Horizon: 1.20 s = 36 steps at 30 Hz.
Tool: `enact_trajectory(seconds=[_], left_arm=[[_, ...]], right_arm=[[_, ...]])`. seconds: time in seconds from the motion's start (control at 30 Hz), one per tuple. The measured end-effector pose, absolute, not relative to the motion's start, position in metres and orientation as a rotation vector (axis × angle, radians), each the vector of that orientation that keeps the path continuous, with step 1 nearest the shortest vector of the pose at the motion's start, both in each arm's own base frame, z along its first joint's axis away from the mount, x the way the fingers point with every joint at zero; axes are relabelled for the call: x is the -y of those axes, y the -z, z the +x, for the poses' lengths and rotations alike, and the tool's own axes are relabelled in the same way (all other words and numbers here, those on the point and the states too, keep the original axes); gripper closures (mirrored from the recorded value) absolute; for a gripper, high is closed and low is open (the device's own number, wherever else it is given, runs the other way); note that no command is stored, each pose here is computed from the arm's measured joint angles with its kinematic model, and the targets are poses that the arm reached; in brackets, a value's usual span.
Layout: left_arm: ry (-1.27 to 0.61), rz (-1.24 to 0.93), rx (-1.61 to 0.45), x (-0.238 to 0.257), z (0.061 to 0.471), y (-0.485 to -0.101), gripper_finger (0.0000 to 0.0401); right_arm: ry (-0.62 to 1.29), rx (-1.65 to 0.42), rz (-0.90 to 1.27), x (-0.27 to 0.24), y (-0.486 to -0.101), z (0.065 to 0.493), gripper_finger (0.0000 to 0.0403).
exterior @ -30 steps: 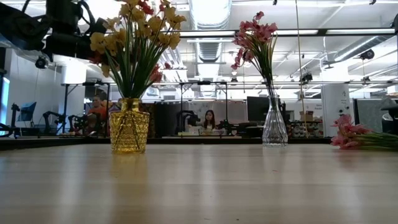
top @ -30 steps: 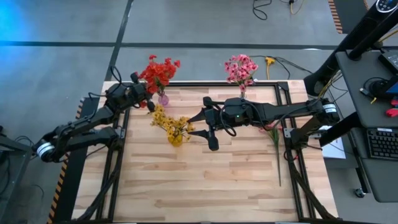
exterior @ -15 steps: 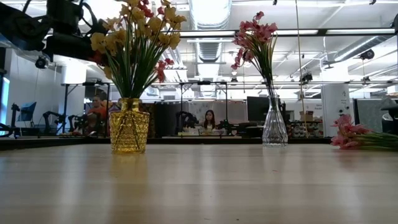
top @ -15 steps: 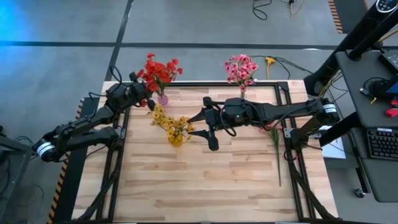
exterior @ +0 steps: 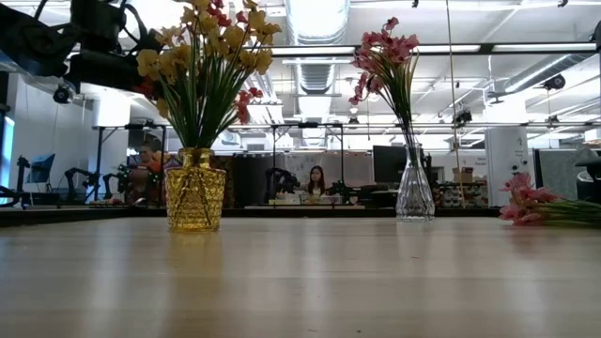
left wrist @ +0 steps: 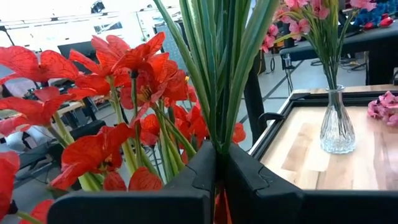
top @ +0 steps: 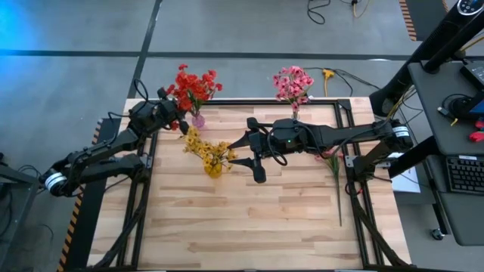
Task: Sort flowers into vase by color
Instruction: Put the red flower into the purple flower vase
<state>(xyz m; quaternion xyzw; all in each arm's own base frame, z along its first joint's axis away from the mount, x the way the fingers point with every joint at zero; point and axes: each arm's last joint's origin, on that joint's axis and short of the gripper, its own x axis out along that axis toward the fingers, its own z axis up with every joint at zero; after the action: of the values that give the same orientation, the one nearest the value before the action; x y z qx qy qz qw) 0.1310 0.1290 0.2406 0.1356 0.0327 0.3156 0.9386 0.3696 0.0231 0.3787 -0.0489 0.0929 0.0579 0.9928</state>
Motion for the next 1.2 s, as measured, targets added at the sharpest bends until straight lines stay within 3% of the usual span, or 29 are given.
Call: enact_trajectory(seconds=[0.9, 1.2], left_arm=[[-0.687, 0.222, -0.081, -0.1327, 0.1328, -0.2339, 0.04], [-0.688, 0.216, -0.079, -0.1327, 0.1328, -0.2339, 0.0383]], right_arm=[[-0.117, -0.186, -0.106, -0.023, -0.3787, 0.3696, 0.0202], [-0.119, -0.186, -0.11, -0.0231, -0.3787, 0.3695, 0.0202]])
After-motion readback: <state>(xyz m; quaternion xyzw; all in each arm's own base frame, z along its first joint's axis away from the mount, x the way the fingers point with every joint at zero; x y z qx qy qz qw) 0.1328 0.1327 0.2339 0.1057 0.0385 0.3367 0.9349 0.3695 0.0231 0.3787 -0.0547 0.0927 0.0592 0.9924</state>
